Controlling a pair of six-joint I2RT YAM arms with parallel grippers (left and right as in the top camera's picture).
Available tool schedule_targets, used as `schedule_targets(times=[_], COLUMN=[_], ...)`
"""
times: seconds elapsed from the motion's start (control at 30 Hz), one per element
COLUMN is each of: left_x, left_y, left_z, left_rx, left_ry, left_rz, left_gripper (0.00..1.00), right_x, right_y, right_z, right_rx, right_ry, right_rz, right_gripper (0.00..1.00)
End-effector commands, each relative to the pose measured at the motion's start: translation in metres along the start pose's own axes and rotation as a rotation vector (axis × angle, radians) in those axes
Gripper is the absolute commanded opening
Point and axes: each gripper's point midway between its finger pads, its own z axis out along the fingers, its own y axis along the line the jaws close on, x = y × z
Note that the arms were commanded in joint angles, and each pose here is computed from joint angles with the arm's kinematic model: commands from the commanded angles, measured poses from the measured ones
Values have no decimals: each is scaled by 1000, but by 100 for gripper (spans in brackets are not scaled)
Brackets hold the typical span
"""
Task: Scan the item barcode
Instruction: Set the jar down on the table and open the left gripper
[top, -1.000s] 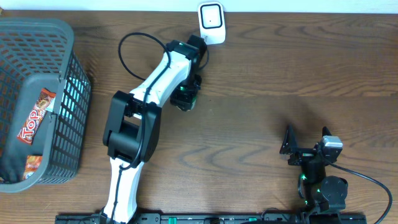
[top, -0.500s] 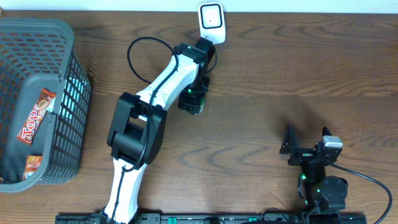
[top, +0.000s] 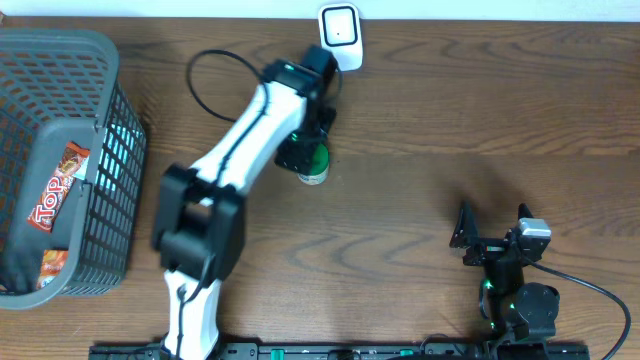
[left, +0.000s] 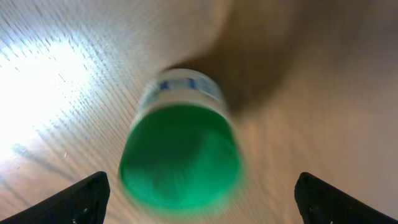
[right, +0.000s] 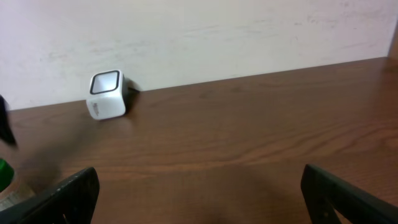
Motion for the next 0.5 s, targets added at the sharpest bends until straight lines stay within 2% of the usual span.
schedule_targets(times=[0.0, 0.13, 0.23, 0.47], left_x=[-12, -28, -47, -105], left_y=[-10, -6, 8, 72], left_z=[-71, -132, -182, -277], left_rx=[172, 309, 401, 507], left_ry=[-29, -91, -192, -463], left_rz=[129, 233, 312, 259], left_gripper=[96, 98, 98, 98], right_x=[0, 0, 0, 0], right_y=[1, 1, 1, 1], right_z=[0, 0, 0, 0], right_rx=[0, 0, 0, 0], right_ry=[-1, -1, -1, -1], right_rz=[12, 12, 12, 12], right_gripper=[99, 99, 99, 99])
